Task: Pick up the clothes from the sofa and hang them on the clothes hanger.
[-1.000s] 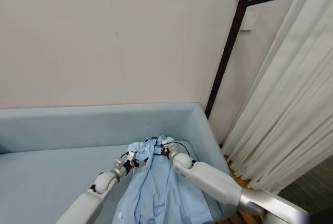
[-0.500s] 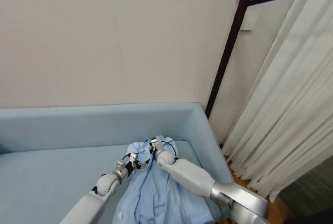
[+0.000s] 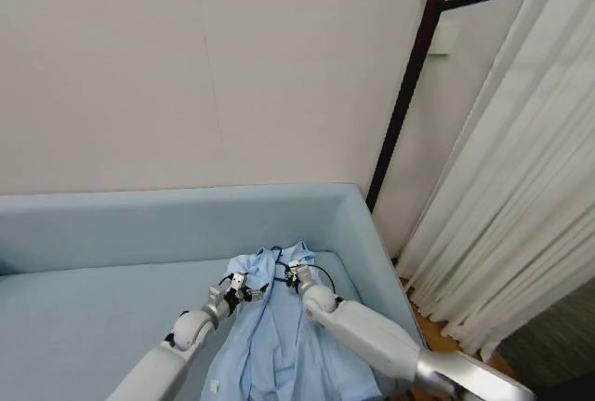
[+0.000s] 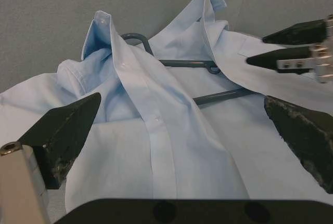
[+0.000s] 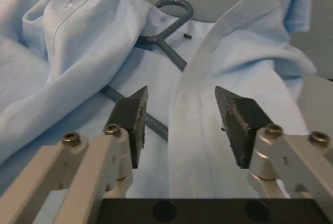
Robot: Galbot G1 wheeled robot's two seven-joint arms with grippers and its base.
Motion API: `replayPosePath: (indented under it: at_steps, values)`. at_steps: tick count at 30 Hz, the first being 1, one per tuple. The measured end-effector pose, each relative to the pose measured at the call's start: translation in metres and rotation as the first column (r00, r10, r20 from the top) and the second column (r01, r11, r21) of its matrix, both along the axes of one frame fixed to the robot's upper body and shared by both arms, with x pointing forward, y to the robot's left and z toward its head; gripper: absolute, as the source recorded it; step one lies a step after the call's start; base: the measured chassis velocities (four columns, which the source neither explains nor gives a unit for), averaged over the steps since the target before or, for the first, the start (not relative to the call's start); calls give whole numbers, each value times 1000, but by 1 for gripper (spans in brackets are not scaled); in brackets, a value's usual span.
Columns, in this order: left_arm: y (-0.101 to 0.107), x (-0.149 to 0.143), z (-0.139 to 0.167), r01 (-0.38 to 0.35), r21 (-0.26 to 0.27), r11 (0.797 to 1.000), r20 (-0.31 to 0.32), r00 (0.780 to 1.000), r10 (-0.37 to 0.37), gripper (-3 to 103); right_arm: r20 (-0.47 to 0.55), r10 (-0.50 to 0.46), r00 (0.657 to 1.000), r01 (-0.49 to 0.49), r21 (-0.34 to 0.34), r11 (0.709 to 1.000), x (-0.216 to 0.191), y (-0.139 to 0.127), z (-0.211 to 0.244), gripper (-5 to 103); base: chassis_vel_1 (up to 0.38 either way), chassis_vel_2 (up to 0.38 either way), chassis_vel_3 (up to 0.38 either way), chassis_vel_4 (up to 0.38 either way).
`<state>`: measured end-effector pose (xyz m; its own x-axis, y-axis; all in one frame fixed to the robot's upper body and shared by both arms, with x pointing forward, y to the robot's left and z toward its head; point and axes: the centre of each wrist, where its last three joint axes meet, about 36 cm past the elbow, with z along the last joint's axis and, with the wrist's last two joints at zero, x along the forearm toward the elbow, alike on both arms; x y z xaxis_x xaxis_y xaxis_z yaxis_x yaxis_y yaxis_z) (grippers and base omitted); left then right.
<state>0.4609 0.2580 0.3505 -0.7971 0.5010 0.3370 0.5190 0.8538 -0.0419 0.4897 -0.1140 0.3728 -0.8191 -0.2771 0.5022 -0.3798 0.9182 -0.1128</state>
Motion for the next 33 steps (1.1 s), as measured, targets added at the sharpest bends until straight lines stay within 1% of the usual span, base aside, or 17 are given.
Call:
replayPosePath:
  at_steps: [1, 5, 7, 11, 12, 14, 19, 20, 22, 23, 24, 25, 26, 30, 32, 33]
  values:
    - [0, 0, 0, 0, 0, 1000, 0, 1000, 0, 100, 0, 0, 1000, 0, 0, 1000, 0, 0, 0, 44, 0, 0, 0, 0]
    - [-1, -1, 1, 2, -3, 1000, 3, 1000, -2, 100, -13, -11, 1000, 11, -27, 1000, -31, -25, 8, 66, 0, 0, 0, 0]
    - [0, -2, 2, 1, -3, 1000, 3, 1000, -1, 100, -23, -16, 1000, 15, -37, 999, -38, -30, 9, 66, 0, 0, 0, 0]
    - [3, -2, 3, -3, -4, 1000, 4, 1000, 3, 100, -73, -12, 997, 5, -88, 996, -64, -52, 6, 88, 0, 0, 0, 0]
    - [3, -2, 3, -3, -4, 1000, 4, 1000, 3, 100, -73, -12, 997, 5, -88, 996, -64, -52, 6, 88, 0, 0, 0, 0]
    - [3, -2, 4, -3, -6, 1000, 6, 1000, 3, 100, -95, -8, 995, -2, -107, 994, -73, -59, -1, 97, 0, 0, 0, 0]
    - [3, -1, 4, -2, -5, 1000, 6, 1000, 2, 100, -116, -16, 993, 3, -115, 993, -76, -56, -15, 100, 0, 0, 0, 0]
    - [3, -1, 4, -2, -4, 1000, 5, 1000, 2, 100, -119, -21, 993, 7, -117, 993, -76, -55, -19, 103, 0, 0, 0, 0]
    - [4, -1, 4, -3, -4, 1000, 4, 1000, 3, 100, -120, -26, 992, 11, -119, 993, -75, -54, -22, 103, 0, 0, 0, 0]
    - [4, -2, 4, -3, -3, 1000, 3, 1000, 3, 100, -119, -32, 992, 17, -120, 993, -74, -54, -25, 95, 0, 0, 0, 0]
    - [4, -2, 4, -3, -2, 1000, 3, 1000, 3, 100, -117, -35, 993, 20, -120, 993, -73, -53, -26, 95, 0, 0, 0, 0]
    - [5, -2, 4, -4, -2, 1000, 2, 1000, 4, 100, -114, -38, 993, 24, -120, 992, -73, -53, -26, 90, 0, 0, 0, 0]
    - [5, -2, 4, -4, -2, 1000, 2, 1000, 4, 100, -114, -38, 993, 24, -120, 992, -73, -53, -26, 90, 0, 0, 0, 0]
    - [5, -2, 3, -6, -3, 1000, -1, 1000, 6, 100, -108, -49, 993, 36, -122, 992, -71, -55, -31, 69, 0, 0, 0, 0]
    - [5, -2, 2, -7, -4, 1000, -2, 1000, 7, 100, -105, -52, 993, 39, -123, 992, -70, -55, -33, 69, 0, 0, 0, 0]
    - [5, -2, 2, -7, -5, 1000, -3, 1000, 7, 100, -102, -54, 993, 41, -123, 992, -69, -55, -34, 63, 0, 0, 0, 0]
